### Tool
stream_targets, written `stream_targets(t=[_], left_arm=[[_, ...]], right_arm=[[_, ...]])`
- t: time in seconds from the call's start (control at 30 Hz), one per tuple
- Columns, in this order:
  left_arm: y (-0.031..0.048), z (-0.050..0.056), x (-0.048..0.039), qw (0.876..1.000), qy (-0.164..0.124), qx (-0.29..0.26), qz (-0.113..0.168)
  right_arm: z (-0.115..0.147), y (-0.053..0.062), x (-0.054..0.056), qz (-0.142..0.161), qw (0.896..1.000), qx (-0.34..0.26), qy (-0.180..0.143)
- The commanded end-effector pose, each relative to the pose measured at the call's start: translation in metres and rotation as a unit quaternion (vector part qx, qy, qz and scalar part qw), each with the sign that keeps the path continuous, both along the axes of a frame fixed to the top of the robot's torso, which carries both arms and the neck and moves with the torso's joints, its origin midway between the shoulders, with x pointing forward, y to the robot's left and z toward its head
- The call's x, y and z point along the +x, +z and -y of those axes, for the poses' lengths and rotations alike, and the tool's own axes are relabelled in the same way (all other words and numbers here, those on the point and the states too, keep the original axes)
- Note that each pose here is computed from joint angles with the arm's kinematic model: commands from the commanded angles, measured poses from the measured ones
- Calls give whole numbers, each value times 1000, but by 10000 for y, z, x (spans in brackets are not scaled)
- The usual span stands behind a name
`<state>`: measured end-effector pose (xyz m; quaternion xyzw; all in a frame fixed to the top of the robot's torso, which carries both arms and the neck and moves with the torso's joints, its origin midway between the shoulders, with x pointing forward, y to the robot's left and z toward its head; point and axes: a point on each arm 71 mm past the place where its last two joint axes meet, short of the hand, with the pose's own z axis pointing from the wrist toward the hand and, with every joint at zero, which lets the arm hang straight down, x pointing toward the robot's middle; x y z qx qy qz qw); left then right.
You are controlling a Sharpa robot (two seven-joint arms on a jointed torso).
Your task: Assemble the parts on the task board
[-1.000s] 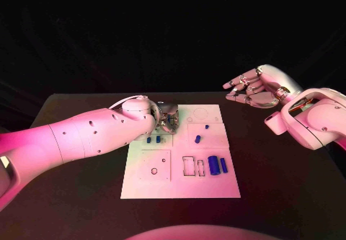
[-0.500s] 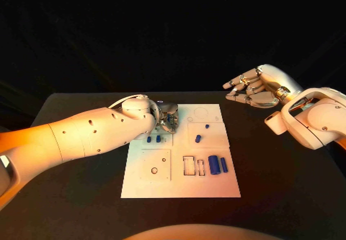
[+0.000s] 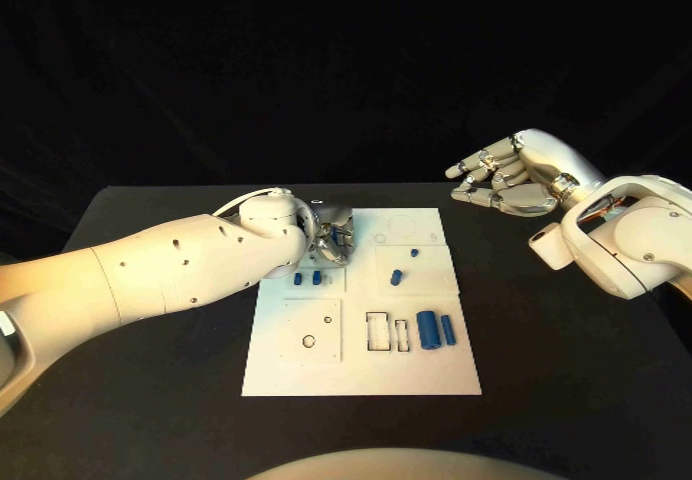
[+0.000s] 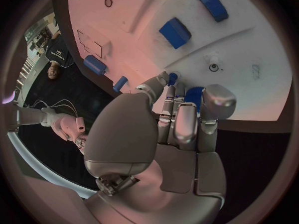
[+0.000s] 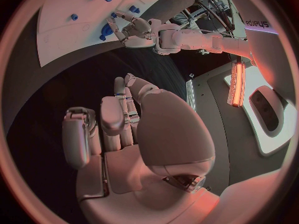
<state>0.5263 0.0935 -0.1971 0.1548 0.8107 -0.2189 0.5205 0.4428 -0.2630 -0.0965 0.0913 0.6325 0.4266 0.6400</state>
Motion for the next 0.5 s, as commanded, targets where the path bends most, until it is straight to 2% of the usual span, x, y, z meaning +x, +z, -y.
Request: stream_targets(t=[0.03,0.5], left_arm=[[-69,-15,-26,1000,0,5,-11],[-88,-69,-34,1000,3,11,-17]], right_arm=[[-15,-9,-3,-2,1000,-5,7],[-26,-12,-3,-3,1000,-5,9]])
